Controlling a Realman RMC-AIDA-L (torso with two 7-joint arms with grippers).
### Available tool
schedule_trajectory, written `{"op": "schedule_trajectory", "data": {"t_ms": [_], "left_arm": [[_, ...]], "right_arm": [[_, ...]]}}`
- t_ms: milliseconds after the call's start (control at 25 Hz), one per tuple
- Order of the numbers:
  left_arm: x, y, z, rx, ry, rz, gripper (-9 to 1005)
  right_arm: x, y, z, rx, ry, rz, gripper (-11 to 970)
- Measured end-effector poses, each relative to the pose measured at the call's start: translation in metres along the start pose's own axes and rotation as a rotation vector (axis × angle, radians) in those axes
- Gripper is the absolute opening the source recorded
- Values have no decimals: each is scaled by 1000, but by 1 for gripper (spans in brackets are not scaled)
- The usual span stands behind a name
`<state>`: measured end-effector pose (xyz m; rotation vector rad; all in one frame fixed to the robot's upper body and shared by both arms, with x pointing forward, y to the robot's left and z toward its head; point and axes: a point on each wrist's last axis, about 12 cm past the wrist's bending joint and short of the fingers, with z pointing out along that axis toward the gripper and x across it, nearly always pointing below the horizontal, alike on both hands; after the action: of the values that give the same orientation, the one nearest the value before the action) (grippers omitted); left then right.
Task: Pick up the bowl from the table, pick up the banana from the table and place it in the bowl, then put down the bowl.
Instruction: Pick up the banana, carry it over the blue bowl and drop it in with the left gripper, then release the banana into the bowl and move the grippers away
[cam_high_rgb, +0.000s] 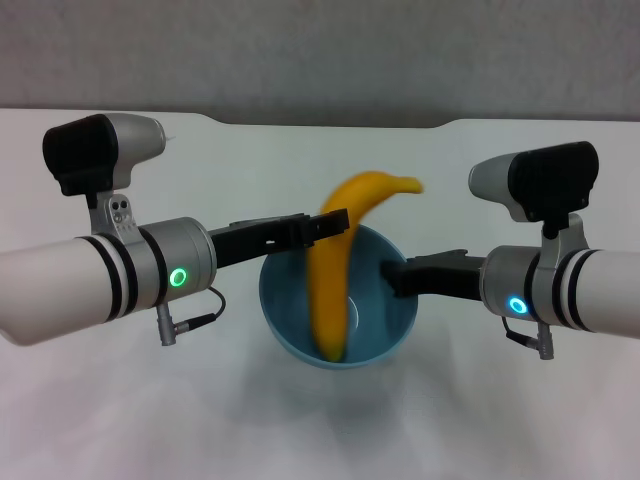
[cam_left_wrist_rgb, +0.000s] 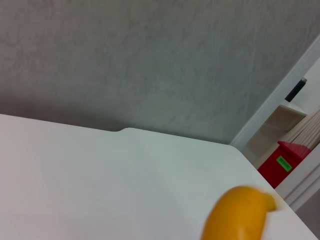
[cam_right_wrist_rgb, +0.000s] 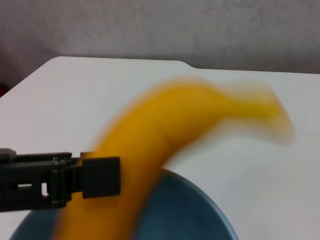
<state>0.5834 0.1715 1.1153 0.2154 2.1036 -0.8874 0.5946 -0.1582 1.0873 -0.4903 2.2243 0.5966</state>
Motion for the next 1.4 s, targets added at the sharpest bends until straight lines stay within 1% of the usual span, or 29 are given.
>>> {"op": "schedule_trajectory", "data": {"t_ms": [80, 280, 320, 400, 600, 760, 800, 840, 880, 920, 1200, 1400], "left_arm": [[0, 0, 0, 2, -2, 3, 662], [-3, 1, -4, 0, -20, 16, 851], [-5, 4, -8, -3, -30, 15, 889], [-6, 5, -9, -4, -33, 13, 894], [-12, 23, -26, -33, -44, 15, 905], [-11, 42, -38, -106, -33, 49, 914], [-9, 51, -44, -159, -15, 78, 914], [-7, 55, -46, -180, -6, 92, 914], [-7, 55, -46, -180, -6, 92, 914], [-4, 60, -49, -220, 16, 115, 914], [0, 67, -50, -271, 43, 122, 914], [3, 70, -52, -283, 40, 114, 915]], "right_arm": [[0, 0, 0, 1, 0, 0, 48], [3, -3, 0, 10, 5, 7, 48], [4, -5, 0, 14, 9, 10, 49], [7, -8, 1, 23, 17, 19, 49], [6, -13, 0, 31, 27, 28, 49], [-6, -20, 2, 18, 65, 34, 49], [-9, -21, 5, 17, 81, 34, 49], [-10, -22, 7, 17, 97, 33, 49], [-10, -22, 7, 17, 97, 33, 50], [-13, -22, 10, 18, 113, 30, 50], [-25, -23, 26, 33, 201, 2, 50], [-22, -27, 28, 50, 230, 6, 50]]}}
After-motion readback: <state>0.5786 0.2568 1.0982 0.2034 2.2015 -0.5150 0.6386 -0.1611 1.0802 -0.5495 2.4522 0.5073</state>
